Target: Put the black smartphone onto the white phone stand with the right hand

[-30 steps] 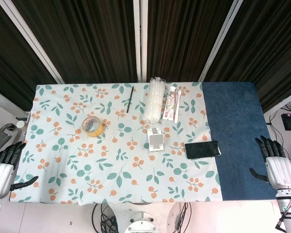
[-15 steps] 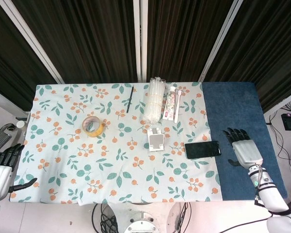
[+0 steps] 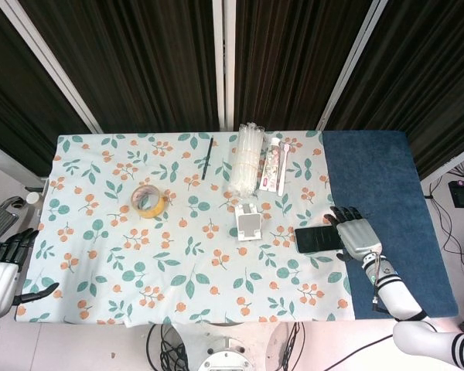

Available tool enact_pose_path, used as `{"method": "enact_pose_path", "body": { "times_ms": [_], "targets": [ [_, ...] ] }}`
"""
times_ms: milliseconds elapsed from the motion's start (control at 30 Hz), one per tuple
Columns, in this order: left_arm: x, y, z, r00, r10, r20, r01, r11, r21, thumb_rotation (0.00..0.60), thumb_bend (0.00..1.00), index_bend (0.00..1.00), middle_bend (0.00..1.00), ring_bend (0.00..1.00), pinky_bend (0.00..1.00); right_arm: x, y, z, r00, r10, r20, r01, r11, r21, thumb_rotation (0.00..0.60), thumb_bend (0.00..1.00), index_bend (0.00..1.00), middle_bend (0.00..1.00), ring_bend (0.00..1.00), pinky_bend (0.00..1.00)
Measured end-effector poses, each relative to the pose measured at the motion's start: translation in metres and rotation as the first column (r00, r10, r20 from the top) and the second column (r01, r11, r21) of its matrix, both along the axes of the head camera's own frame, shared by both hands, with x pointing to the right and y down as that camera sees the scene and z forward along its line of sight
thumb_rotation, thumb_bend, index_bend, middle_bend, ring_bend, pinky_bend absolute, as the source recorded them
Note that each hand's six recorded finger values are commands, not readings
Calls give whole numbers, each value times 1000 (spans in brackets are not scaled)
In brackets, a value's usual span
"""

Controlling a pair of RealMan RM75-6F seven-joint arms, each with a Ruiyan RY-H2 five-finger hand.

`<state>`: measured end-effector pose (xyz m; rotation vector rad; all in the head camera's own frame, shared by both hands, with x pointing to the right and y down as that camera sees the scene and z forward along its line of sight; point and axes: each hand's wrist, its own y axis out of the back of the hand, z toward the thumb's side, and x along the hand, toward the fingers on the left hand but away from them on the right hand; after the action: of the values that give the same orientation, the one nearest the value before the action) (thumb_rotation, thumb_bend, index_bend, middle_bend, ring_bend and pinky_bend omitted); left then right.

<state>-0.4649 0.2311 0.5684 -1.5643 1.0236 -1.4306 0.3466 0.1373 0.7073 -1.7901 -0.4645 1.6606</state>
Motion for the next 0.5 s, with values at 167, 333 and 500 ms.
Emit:
{"method": "enact_pose_path", "body": {
  "times_ms": [167,333,500],
  "targets": [
    [0,0,0,1000,2,1,-2,1000,-4,416,65,62,83,105,216,-7,-2,6,1000,-19,-16,19,999,-28,600,94,168,0,0,0],
    [0,-1,0,1000,3,2,-3,1000,-5,418,65,62,82,105,216,-11,-4,10,999,-29,-27,27,998,-52,600,94,189,0,0,0],
    [-1,-1,0,1000,-3,8,3,1000,-9,417,64,62,83,105,216,-13,-5,15,999,-25,-34,22,998,-65,600,94,206,0,0,0]
  ]
}}
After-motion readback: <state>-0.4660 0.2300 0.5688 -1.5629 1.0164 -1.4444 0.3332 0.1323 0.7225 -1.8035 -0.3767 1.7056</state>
